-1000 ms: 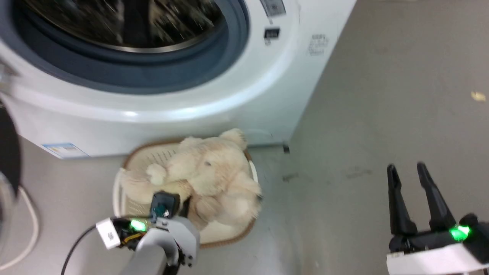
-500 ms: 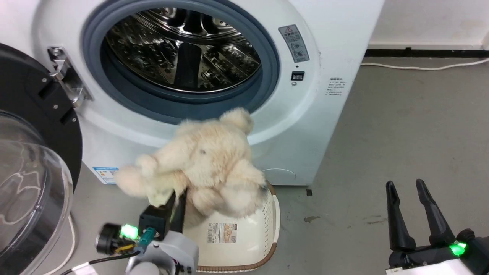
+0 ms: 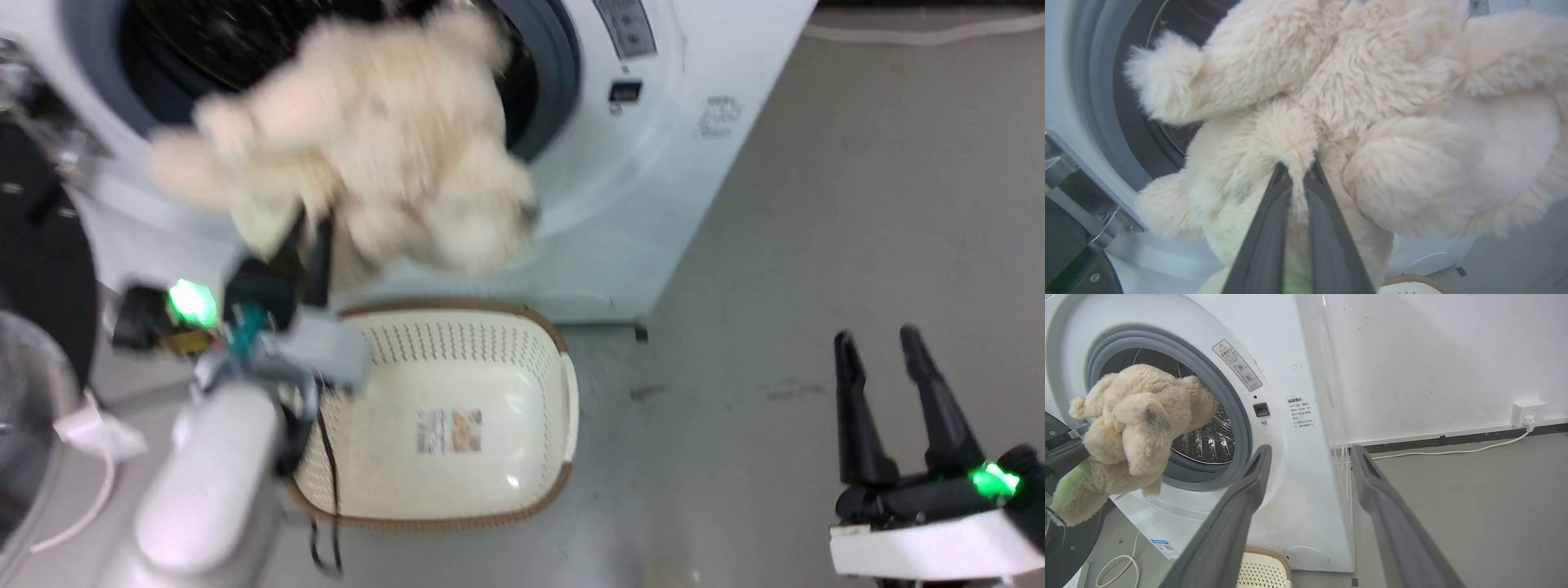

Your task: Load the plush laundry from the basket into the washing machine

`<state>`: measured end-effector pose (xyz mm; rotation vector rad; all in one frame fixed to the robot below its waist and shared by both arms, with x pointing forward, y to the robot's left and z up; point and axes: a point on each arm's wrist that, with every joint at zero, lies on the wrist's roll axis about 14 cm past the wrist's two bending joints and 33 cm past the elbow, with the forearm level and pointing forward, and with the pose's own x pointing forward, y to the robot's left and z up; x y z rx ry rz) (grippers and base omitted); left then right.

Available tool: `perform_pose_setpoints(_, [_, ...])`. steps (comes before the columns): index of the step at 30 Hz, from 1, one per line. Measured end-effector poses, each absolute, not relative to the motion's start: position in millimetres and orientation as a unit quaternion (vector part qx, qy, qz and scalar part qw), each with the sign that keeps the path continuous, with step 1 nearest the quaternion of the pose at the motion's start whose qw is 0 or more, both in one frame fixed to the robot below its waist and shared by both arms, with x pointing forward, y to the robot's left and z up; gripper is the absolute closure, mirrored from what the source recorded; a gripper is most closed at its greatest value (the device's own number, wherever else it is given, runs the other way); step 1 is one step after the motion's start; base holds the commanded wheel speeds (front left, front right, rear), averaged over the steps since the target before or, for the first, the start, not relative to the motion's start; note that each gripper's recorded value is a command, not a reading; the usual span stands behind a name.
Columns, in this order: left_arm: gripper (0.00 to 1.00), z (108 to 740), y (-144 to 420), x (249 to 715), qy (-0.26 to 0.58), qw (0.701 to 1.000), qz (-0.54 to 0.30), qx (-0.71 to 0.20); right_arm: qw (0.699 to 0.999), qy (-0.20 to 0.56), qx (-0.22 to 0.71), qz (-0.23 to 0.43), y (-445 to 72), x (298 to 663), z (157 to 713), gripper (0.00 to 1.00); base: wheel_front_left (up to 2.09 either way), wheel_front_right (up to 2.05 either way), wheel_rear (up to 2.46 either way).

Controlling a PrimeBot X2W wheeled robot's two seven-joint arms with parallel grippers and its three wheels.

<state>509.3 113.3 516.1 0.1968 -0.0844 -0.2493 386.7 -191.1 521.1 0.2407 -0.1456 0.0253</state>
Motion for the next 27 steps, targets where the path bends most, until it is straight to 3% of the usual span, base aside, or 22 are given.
perform_pose_setpoints(17, [1.00, 499.1, 98.5, 716.5, -0.003, 0.979, -0.121, 0.163, 0.991, 0.002, 0.123, -0.044, -230.2, 436.9, 450.4, 0.00, 0.00, 0.00, 0.00])
perform_pose_setpoints(27, [1.00, 410.6, 81.1, 764.6, 0.111, 0.973, -0.121, 0.165, 0.990, 0.036, 0.117, -0.072, -244.7, 442.3, 420.9, 0.00, 0.00, 0.00, 0.00])
